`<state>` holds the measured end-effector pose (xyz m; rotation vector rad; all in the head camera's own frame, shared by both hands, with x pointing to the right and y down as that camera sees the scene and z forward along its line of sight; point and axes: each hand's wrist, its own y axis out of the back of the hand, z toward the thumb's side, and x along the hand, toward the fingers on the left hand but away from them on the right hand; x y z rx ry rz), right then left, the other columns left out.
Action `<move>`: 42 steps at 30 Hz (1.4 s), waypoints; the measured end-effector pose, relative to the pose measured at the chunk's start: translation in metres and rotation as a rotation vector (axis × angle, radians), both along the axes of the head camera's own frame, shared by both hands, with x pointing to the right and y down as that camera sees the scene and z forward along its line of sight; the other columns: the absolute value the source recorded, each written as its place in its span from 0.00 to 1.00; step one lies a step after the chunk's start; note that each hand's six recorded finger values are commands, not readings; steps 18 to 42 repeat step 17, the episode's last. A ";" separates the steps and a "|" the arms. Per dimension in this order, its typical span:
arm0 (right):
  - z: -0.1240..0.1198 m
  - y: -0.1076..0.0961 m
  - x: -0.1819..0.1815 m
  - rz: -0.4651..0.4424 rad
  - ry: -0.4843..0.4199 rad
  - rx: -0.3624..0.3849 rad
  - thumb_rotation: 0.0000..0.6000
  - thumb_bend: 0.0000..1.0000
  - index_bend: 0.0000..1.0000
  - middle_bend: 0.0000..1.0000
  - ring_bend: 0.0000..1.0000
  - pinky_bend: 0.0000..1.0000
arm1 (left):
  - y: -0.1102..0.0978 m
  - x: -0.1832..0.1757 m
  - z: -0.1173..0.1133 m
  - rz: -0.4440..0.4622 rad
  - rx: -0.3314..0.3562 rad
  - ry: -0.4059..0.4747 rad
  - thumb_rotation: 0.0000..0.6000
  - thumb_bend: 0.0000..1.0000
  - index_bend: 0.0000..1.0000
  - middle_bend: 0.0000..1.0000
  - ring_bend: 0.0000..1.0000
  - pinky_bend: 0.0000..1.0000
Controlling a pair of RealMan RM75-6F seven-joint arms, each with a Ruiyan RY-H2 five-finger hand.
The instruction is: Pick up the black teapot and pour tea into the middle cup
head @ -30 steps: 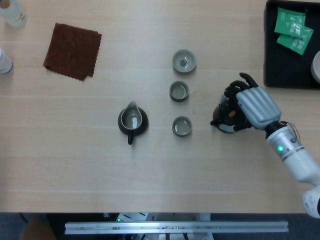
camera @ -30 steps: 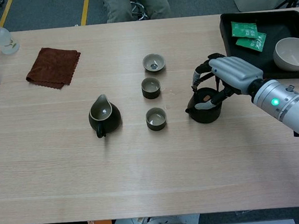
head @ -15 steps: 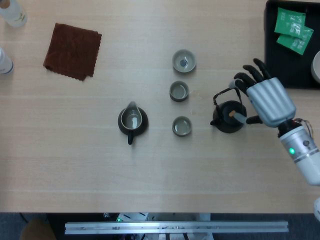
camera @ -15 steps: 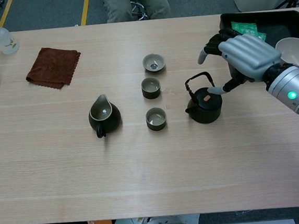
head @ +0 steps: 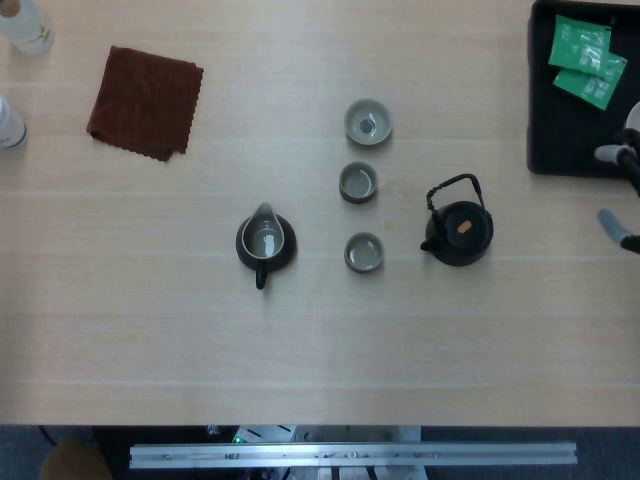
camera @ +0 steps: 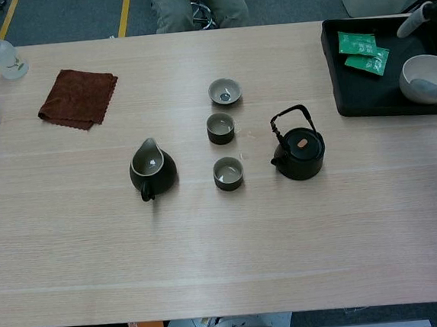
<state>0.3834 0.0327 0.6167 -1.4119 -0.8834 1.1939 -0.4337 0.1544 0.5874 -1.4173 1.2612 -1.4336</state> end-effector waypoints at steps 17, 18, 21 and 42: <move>-0.027 0.046 0.064 0.146 0.043 0.014 0.95 0.19 0.32 0.27 0.13 0.00 | -0.001 0.013 -0.001 0.047 0.037 -0.023 1.00 0.36 0.18 0.11 0.09 0.12; -0.027 0.046 0.064 0.146 0.043 0.014 0.95 0.19 0.32 0.27 0.13 0.00 | -0.001 0.013 -0.001 0.047 0.037 -0.023 1.00 0.36 0.18 0.11 0.09 0.12; -0.027 0.046 0.064 0.146 0.043 0.014 0.95 0.19 0.32 0.27 0.13 0.00 | -0.001 0.013 -0.001 0.047 0.037 -0.023 1.00 0.36 0.18 0.11 0.09 0.12; -0.027 0.046 0.064 0.146 0.043 0.014 0.95 0.19 0.32 0.27 0.13 0.00 | -0.001 0.013 -0.001 0.047 0.037 -0.023 1.00 0.36 0.18 0.11 0.09 0.12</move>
